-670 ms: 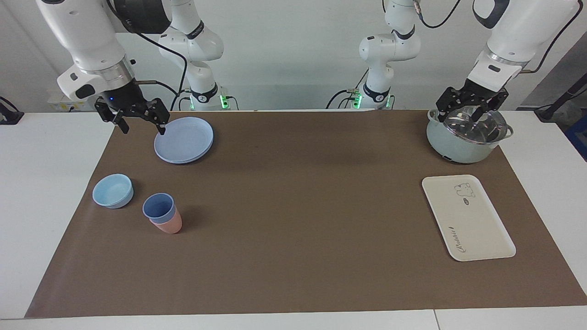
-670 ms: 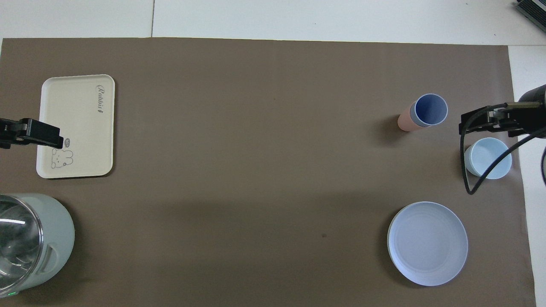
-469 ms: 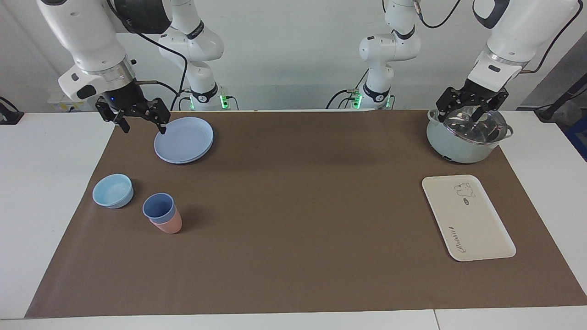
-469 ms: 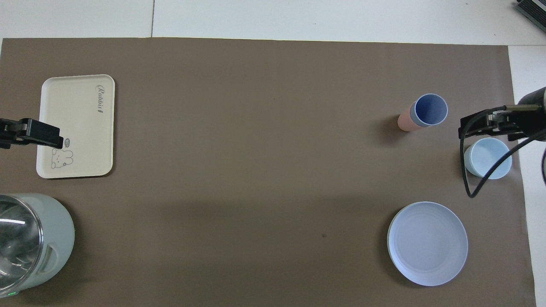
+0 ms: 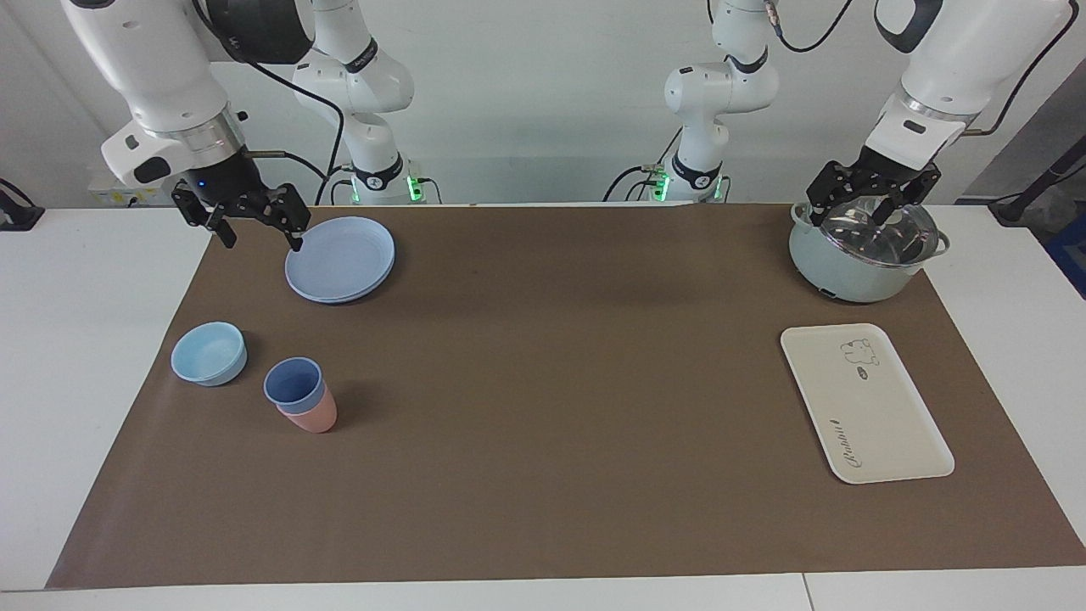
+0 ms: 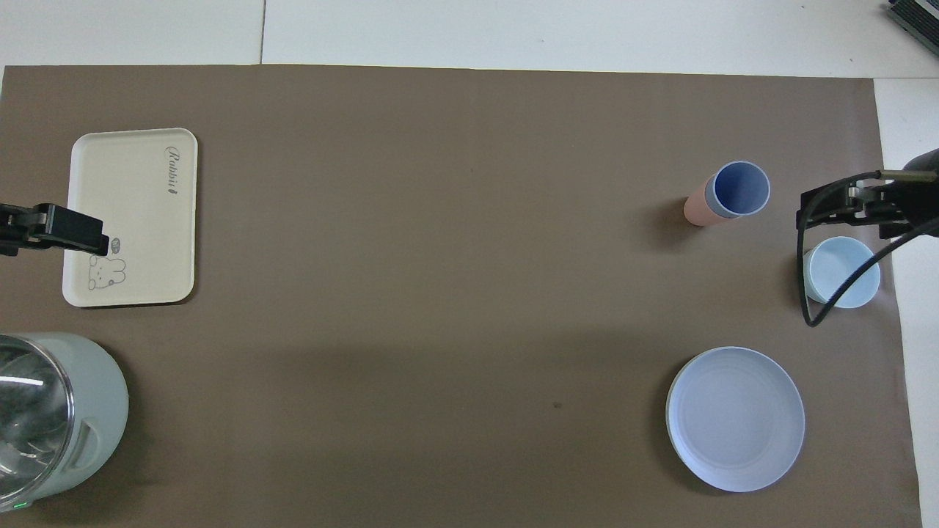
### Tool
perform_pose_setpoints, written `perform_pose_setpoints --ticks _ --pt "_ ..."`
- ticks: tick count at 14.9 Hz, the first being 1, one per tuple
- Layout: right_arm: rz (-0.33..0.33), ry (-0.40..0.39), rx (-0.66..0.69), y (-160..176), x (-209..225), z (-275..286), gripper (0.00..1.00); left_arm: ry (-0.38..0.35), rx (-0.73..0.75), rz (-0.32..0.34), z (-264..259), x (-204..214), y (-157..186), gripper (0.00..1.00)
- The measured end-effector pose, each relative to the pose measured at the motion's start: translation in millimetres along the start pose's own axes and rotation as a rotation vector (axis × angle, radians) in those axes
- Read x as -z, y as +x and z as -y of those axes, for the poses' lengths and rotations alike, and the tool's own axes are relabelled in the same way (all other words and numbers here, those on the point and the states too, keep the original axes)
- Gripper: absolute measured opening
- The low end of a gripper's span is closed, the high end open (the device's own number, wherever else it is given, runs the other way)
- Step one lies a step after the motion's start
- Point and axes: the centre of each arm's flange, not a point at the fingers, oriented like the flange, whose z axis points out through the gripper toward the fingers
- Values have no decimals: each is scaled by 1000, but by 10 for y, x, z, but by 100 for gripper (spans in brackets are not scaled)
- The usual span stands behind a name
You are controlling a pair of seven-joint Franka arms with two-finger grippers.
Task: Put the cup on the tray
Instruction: 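Raise the right gripper from beside the light-blue bowl, then move the right gripper over the pink cup and lower it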
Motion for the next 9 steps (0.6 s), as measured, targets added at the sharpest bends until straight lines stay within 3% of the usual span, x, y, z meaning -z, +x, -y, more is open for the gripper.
perform_pose_setpoints --ticks 3,9 --pt "11 20 -196 169 -182 -146 98 0 0 0 0 0 0 100" --pt "85 116 -606 1049 -951 -739 98 0 0 0 0 0 0 100"
